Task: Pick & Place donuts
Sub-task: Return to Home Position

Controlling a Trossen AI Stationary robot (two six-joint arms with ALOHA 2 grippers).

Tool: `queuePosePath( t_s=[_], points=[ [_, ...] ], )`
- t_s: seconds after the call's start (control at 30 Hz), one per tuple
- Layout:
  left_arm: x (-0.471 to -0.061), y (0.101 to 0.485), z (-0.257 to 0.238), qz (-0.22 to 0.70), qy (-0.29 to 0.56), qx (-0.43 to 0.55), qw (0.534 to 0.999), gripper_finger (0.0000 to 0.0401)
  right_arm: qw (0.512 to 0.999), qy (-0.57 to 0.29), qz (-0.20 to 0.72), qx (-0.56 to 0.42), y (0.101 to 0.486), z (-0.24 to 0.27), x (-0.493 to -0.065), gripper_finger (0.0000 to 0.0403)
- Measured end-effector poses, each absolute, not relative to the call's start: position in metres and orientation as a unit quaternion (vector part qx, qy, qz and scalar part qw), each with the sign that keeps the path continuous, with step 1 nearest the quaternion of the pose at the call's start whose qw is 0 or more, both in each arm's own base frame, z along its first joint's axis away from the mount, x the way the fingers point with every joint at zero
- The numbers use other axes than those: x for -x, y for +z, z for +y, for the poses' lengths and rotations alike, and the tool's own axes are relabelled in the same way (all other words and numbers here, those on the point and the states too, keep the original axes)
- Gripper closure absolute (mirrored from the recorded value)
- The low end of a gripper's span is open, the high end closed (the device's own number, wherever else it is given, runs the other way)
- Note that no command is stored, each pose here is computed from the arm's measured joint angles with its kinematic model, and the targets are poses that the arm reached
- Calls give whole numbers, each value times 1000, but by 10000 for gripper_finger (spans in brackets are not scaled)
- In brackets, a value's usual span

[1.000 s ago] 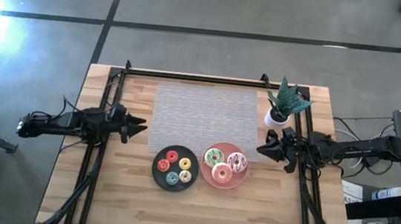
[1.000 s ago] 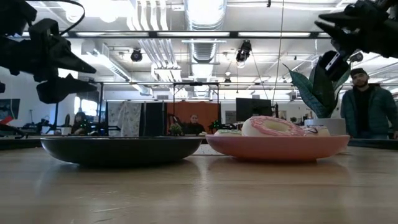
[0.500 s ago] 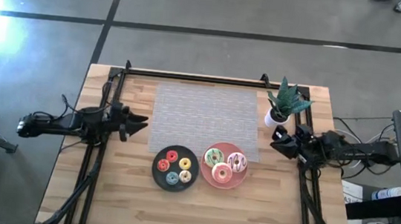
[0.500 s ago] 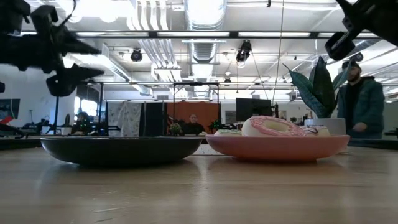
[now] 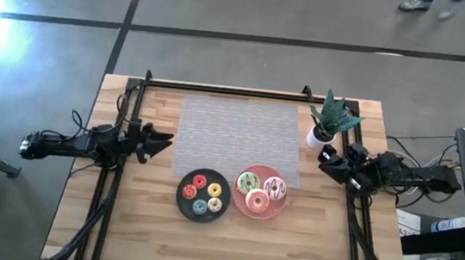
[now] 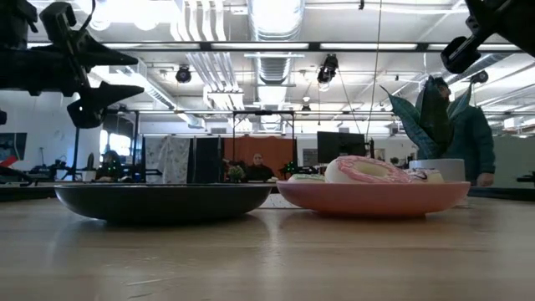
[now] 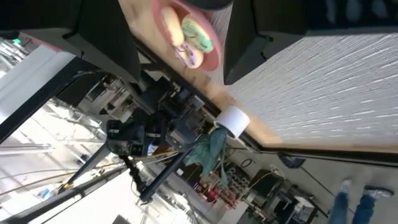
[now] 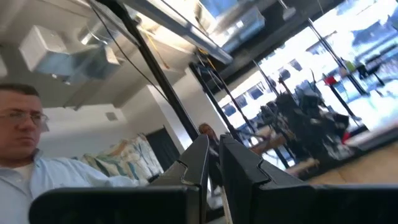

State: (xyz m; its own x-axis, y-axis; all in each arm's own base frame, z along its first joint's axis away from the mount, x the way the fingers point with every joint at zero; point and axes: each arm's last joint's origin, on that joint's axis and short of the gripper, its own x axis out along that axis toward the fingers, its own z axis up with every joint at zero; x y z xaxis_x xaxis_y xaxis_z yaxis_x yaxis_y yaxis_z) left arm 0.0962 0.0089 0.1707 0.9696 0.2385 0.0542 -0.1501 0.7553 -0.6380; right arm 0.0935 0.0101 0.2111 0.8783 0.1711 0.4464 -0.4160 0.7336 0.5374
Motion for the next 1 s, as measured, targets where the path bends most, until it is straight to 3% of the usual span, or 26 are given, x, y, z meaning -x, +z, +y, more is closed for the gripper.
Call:
queuePosePath(
  t_s=[0.27,1.0],
  points=[
    [-96,171,8,-66,102,334,935,197,898,179,-242,-322,219,9,-80,369],
    [-97,170,6,-59,91,335,936,197,900,163,-250,-317,220,6,-80,369]
  ],
)
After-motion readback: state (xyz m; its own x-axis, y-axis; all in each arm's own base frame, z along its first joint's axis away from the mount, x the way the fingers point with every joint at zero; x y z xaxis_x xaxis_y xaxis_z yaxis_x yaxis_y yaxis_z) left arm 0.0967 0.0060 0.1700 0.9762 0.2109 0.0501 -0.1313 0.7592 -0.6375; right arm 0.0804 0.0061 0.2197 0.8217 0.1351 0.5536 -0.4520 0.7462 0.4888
